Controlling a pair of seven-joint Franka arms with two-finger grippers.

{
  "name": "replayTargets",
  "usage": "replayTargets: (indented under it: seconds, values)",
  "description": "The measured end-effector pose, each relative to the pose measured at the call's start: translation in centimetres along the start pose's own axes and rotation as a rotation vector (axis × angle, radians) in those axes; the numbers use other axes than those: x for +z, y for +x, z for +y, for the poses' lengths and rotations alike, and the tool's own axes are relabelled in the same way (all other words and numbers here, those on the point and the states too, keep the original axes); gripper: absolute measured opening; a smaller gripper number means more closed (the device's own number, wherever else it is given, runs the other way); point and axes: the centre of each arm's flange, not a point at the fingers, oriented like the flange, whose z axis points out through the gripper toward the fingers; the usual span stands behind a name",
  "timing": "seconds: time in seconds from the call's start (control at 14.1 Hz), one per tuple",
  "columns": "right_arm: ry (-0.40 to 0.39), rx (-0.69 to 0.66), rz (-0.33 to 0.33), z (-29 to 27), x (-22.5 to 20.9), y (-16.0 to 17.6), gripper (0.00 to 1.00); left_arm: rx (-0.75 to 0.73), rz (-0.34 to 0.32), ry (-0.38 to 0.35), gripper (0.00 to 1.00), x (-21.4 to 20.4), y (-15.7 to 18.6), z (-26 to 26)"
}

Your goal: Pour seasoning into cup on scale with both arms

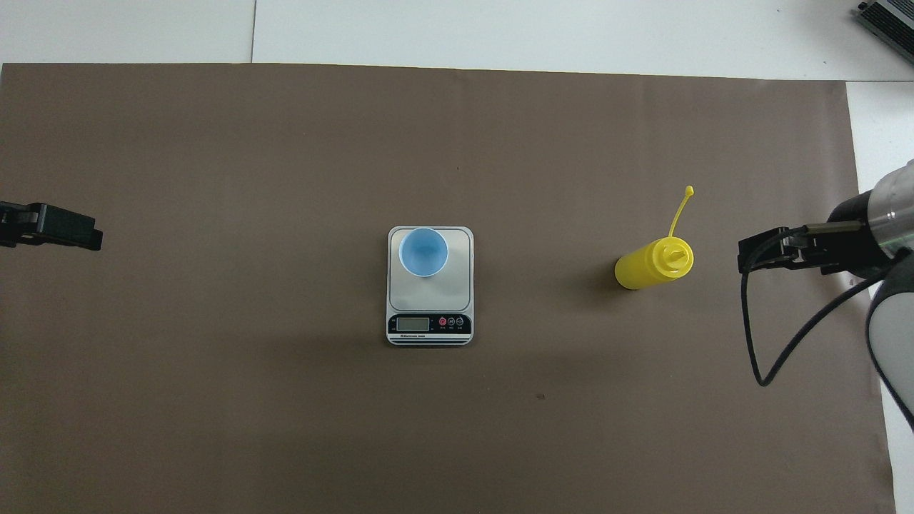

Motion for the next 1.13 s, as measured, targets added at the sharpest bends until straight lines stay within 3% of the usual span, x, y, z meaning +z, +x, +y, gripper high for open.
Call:
replayTargets:
  seconds: [0.5,1.13]
  values:
    - [-0.001,0.094,0.001,-0.7,0.0,-0.1,1.0,0.0,0.0,0.0,1.0,0.0,0.0,0.0]
    - [-0.001,0.1,0.0,-1.0,0.0,-0.1,1.0,0.0,0.0,0.0,1.0,0.0,0.0,0.0]
